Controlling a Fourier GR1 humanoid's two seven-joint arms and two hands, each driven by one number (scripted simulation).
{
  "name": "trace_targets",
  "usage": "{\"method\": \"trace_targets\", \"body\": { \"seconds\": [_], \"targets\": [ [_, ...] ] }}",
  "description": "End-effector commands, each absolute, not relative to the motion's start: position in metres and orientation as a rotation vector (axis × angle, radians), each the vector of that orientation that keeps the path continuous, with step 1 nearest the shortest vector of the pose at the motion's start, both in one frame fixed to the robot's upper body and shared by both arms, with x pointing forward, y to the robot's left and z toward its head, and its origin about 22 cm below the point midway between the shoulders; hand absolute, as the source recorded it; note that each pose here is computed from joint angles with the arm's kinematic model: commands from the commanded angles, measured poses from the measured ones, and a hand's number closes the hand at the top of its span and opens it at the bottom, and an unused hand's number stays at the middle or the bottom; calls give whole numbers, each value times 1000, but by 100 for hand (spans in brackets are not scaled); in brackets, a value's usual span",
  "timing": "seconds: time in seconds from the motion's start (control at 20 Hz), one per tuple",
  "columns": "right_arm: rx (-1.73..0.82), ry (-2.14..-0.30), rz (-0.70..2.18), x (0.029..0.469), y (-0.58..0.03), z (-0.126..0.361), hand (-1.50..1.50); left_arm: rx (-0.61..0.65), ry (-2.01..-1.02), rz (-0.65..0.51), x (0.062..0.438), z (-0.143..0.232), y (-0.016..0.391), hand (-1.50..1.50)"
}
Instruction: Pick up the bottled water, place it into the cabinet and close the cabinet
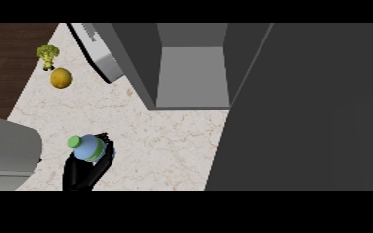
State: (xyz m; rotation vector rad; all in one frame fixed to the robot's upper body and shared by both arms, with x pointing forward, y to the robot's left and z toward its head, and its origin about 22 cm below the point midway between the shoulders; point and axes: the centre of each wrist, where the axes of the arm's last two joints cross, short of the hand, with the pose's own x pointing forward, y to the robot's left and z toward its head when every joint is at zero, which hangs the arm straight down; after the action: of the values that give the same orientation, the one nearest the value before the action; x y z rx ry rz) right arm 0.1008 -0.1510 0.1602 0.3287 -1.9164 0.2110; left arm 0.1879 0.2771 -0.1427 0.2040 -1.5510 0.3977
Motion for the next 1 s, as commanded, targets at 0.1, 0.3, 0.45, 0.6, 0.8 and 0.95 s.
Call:
{"method": "trace_targets", "body": {
  "seconds": [0.1,0.3,0.45,0.6,0.8,0.95],
  "targets": [
    [274,-1993,237,91,-176,180,-150,155,-1580,417,199,-143,276,150],
    [263,-1979,215,87,-161,186,-150,92,-1608,464,189,-141,293,150],
    [268,-1983,241,105,-156,179,-150,71,-1638,461,211,-149,261,150],
    [284,-1973,229,88,-161,177,-150,-80,-1690,362,226,-127,264,150],
    [285,-1990,206,92,-162,180,-150,-182,-1748,316,219,-133,245,150],
    [296,-1990,220,97,-150,184,-150,-164,-1786,292,227,-130,236,150]
  ]
}}
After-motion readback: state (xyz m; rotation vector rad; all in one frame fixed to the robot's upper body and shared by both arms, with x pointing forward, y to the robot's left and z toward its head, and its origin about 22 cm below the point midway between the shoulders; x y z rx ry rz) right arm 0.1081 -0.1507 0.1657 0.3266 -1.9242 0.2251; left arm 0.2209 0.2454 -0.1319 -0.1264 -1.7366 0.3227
